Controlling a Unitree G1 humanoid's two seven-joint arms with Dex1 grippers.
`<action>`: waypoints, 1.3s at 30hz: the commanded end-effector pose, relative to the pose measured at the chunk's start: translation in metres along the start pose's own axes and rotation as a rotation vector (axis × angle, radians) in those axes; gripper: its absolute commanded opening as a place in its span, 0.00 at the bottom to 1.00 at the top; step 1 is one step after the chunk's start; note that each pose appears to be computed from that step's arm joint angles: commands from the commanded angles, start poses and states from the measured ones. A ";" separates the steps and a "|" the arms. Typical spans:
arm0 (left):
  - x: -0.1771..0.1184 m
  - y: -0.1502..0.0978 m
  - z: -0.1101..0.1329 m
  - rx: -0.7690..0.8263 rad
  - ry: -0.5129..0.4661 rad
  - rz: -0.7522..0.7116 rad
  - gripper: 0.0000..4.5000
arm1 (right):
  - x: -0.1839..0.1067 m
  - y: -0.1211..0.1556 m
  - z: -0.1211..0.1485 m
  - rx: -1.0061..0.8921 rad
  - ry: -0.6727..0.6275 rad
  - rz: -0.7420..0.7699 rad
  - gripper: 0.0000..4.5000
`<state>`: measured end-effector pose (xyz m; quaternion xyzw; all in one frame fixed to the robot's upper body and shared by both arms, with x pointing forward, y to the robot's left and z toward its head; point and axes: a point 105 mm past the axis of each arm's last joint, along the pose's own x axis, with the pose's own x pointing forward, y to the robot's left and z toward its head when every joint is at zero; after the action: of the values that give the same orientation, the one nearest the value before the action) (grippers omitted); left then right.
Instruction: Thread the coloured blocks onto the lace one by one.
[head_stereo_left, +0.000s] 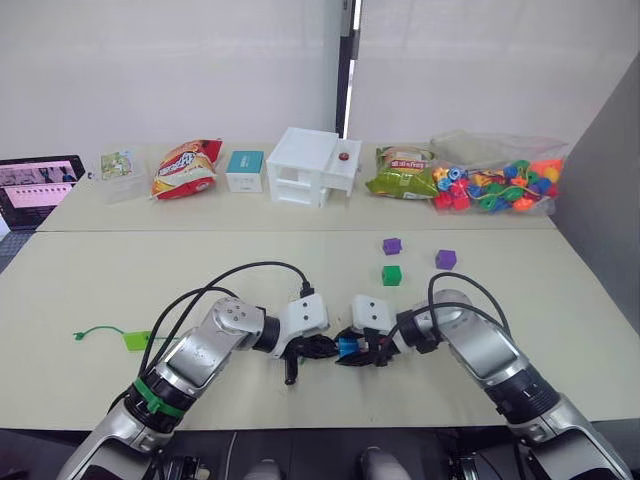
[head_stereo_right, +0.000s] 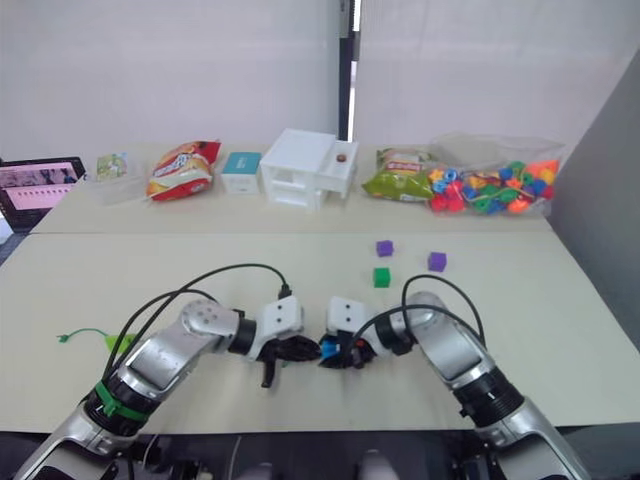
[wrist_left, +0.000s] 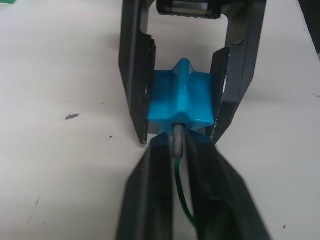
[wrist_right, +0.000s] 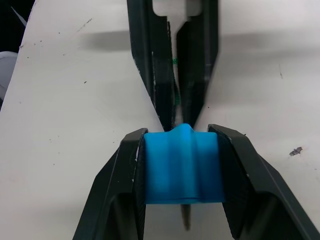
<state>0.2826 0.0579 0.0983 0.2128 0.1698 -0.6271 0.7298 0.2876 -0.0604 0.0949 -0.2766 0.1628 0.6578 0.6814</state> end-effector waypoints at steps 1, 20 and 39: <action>-0.016 -0.002 0.019 0.035 -0.067 -0.010 0.43 | 0.006 0.007 0.000 0.001 -0.006 0.026 0.31; -0.033 0.001 -0.032 0.046 0.036 0.010 0.79 | 0.005 0.006 0.003 0.004 -0.010 0.006 0.31; -0.013 -0.002 -0.013 0.055 -0.025 0.005 0.01 | 0.004 0.005 0.002 0.018 -0.008 -0.019 0.31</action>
<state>0.2809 0.0821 0.0863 0.2147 0.1583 -0.6261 0.7327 0.2870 -0.0572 0.0947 -0.2736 0.1614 0.6466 0.6936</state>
